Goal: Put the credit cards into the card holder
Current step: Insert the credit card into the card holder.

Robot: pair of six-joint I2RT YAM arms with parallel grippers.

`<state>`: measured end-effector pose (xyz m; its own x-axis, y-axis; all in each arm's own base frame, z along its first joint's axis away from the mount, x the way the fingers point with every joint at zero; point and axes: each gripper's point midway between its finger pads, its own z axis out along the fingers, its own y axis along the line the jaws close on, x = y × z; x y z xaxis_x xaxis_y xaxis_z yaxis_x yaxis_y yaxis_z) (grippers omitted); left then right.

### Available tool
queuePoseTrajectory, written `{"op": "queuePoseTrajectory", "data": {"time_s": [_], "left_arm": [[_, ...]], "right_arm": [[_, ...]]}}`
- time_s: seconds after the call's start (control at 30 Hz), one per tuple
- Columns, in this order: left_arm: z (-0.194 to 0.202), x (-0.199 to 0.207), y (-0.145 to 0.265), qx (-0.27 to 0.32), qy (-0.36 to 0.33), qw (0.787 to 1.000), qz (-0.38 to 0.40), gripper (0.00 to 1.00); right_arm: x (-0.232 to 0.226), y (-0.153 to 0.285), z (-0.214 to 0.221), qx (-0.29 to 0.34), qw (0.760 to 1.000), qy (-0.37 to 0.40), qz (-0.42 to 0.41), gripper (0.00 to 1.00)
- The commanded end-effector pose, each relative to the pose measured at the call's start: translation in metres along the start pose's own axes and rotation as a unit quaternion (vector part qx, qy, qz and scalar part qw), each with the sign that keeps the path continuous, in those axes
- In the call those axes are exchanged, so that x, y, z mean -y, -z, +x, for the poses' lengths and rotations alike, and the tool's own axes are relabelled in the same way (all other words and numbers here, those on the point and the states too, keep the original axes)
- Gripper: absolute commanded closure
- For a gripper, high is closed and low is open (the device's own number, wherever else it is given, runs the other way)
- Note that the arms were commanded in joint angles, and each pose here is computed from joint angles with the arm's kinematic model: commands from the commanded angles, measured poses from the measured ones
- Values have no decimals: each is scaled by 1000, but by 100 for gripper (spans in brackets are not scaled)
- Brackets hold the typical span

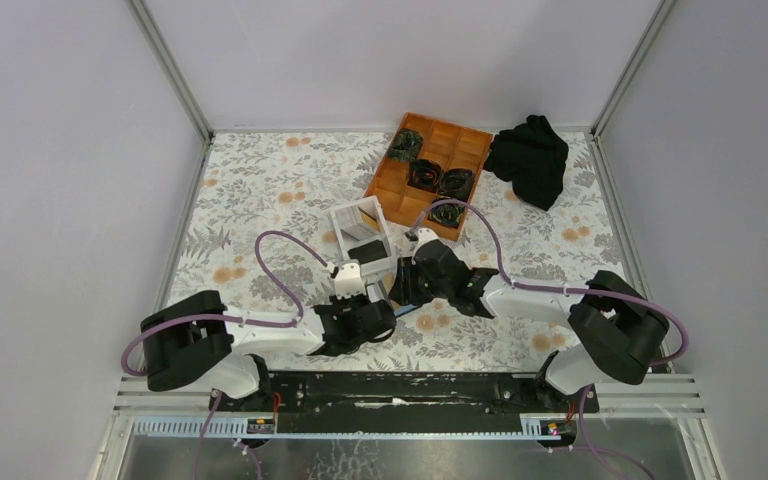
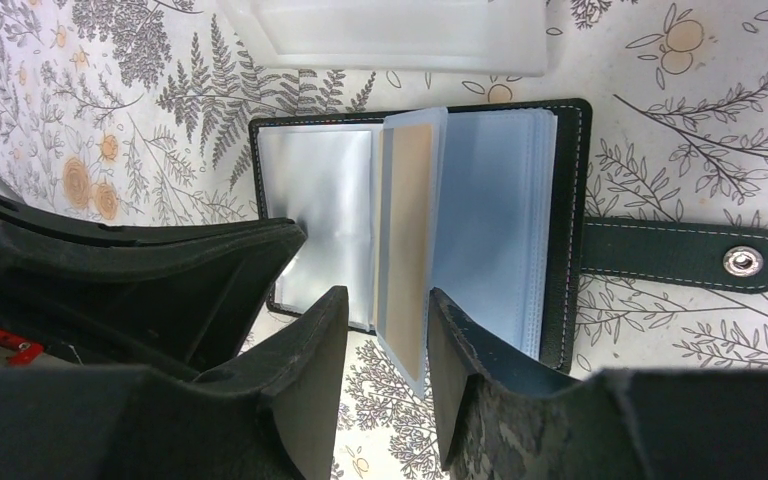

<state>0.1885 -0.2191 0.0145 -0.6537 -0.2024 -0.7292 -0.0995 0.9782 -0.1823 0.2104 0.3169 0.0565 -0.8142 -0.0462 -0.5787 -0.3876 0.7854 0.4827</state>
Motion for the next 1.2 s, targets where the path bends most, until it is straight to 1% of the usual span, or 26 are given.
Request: {"op": "queuePoseTrajectory", "data": {"time_s": [0.0, 0.17, 0.43, 0.7, 1.17], "left_arm": [[9, -14, -3, -7, -12, 1000, -16, 100], [9, -14, -2, -7, -11, 1000, -16, 100], [9, -17, -1, -7, -6, 1000, -16, 100], [9, -18, 0, -8, -2, 1000, -17, 100], [9, -19, 1, -12, -1, 1000, -23, 100]], "right_arm": [[-17, 1, -4, 12, 999, -7, -38, 59], [-23, 0, -4, 15, 998, -14, -57, 59], [-43, 10, -9, 33, 992, -30, -117, 59], [-56, 16, -8, 38, 985, -45, -162, 59], [-62, 14, -2, 34, 979, -63, -192, 59]]}}
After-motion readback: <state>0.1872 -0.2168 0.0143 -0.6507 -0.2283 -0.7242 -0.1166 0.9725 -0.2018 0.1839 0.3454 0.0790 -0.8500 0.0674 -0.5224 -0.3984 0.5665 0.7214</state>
